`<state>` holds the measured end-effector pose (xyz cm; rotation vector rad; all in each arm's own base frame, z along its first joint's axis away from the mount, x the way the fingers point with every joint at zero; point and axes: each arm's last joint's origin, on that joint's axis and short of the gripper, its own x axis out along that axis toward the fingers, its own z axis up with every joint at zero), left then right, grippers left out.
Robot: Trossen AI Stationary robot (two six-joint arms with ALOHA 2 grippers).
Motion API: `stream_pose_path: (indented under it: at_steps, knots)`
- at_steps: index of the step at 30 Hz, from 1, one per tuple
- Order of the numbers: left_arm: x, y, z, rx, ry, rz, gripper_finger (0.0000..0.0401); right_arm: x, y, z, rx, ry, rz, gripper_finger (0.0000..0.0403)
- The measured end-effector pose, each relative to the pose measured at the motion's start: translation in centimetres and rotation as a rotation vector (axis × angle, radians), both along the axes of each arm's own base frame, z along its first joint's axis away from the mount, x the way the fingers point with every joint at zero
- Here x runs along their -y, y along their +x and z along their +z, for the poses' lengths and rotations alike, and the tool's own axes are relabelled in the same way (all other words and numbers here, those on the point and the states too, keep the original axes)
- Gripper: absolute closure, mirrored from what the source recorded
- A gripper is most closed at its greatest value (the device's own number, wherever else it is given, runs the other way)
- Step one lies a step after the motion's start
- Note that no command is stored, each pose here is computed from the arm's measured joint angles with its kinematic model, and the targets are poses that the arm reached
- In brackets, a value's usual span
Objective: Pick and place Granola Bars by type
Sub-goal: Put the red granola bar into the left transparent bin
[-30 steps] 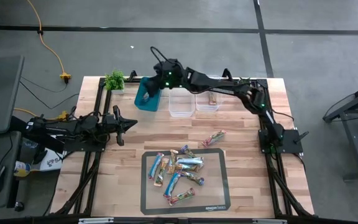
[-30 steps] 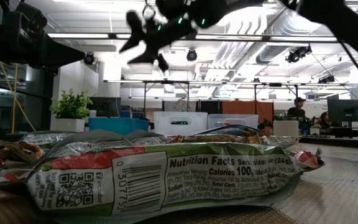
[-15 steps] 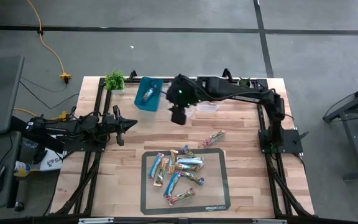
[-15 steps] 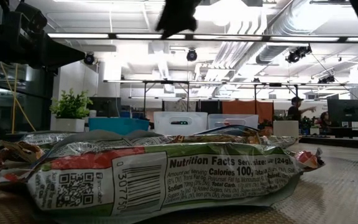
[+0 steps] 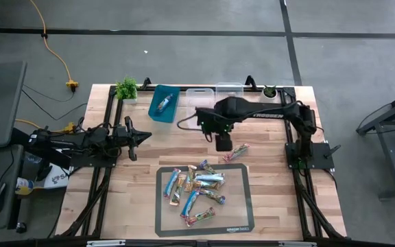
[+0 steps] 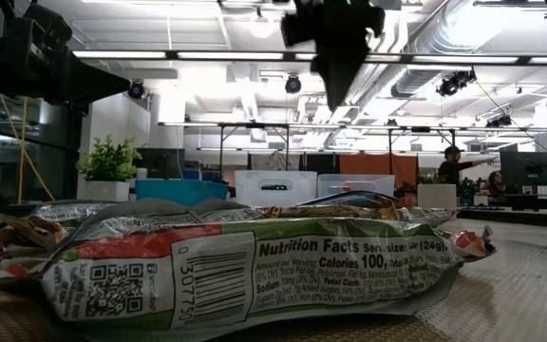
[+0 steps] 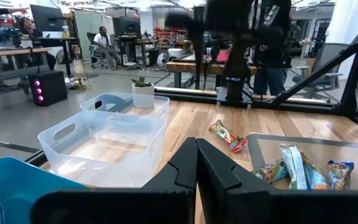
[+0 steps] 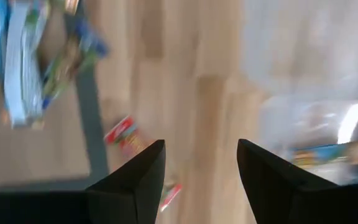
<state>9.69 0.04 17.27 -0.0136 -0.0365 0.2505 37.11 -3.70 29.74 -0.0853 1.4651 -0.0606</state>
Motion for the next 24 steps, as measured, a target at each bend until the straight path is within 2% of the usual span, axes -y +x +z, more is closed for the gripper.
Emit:
stream_pose_path:
  at_steps: [5, 11, 17, 24]
  knots:
    - [0.0, 0.0, 0.0, 0.000, 0.000, 0.000, 0.0401, -0.3, -1.2, -4.3, -0.156, 0.124, 0.047, 0.0219]
    - [0.0, 0.0, 0.0, 0.000, 0.000, 0.000, 0.0401, -0.6, -2.7, -8.1, -0.283, 0.183, 0.088, 0.0219]
    - [0.0, 0.0, 0.0, 0.000, 0.000, 0.000, 0.0401, -0.7, -3.0, -9.5, -0.277, 0.229, 0.148, 0.0219]
    - [0.0, 0.0, 0.0, 0.000, 0.000, 0.000, 0.0401, -0.7, -2.4, -10.3, -0.199, 0.223, 0.267, 0.0219]
